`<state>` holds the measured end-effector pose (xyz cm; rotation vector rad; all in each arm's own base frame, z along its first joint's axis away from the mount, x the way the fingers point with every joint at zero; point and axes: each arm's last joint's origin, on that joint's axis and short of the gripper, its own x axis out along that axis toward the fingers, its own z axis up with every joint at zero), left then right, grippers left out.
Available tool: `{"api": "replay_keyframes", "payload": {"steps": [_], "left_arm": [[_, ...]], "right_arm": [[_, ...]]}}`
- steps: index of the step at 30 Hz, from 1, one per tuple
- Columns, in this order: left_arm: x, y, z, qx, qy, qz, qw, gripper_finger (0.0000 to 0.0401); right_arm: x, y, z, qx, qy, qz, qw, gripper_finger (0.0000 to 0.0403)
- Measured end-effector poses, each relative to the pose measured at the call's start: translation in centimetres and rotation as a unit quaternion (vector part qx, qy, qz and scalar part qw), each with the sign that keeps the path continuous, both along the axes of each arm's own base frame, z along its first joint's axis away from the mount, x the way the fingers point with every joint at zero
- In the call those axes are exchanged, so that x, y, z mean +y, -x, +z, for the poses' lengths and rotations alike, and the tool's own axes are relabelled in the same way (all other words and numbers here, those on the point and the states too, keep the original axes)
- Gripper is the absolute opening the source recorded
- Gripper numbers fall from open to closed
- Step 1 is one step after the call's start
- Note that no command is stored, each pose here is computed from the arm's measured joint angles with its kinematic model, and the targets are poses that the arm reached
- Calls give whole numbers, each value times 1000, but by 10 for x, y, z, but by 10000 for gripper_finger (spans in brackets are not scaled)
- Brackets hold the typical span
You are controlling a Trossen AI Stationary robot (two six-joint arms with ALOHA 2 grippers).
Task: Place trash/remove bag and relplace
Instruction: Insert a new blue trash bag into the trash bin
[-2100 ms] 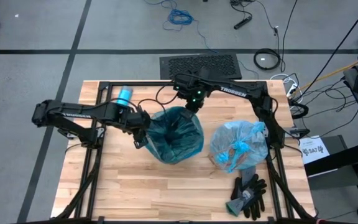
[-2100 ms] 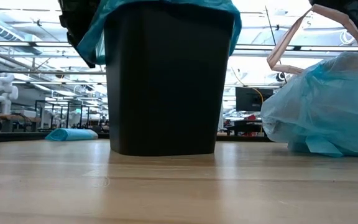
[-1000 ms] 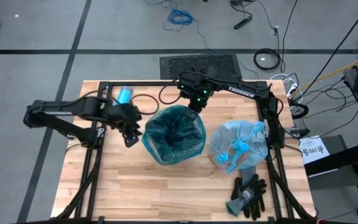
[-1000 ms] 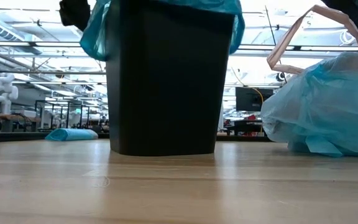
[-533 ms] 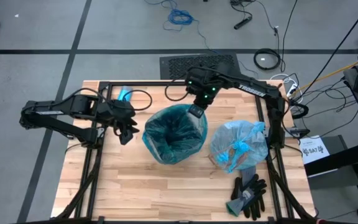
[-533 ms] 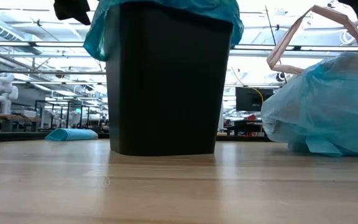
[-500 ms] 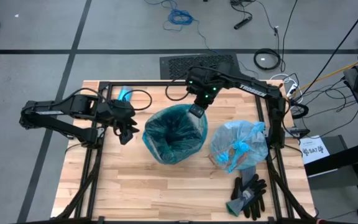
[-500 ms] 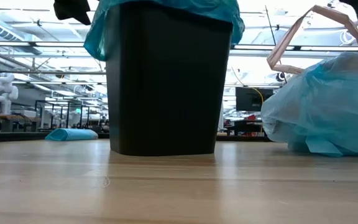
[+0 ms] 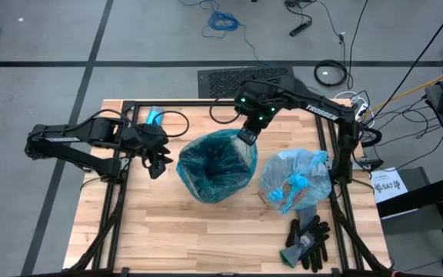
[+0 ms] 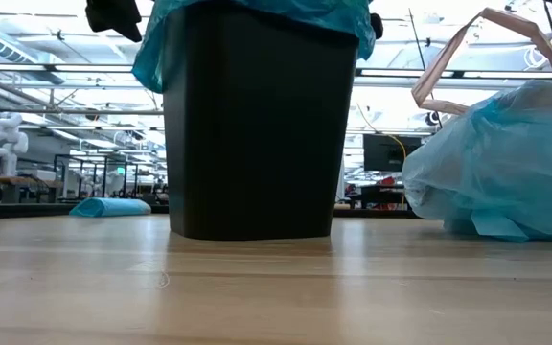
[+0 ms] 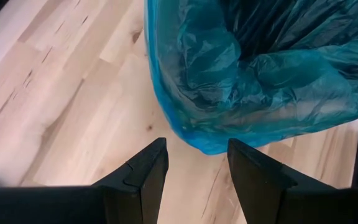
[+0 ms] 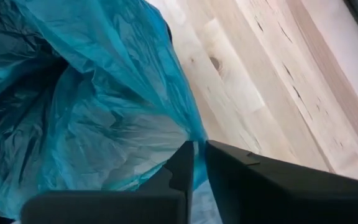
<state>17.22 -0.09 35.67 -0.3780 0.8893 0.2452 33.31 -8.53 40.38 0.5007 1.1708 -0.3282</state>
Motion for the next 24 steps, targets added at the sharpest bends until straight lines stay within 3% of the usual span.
{"api": "replay_keyframes", "payload": {"steps": [14, 19, 24], "left_arm": [[0, 0, 0, 0, -4, -2, 1000, 171], [0, 0, 0, 1, -13, -12, 1000, 171], [0, 0, 0, 1, -19, -13, 1000, 171]], "right_arm": [[0, 1, -1, 5, -6, -7, 1000, 209], [16, 13, 16, -18, -12, -20, 1000, 215], [42, 25, 30, -36, 20, -15, 999, 162]]}}
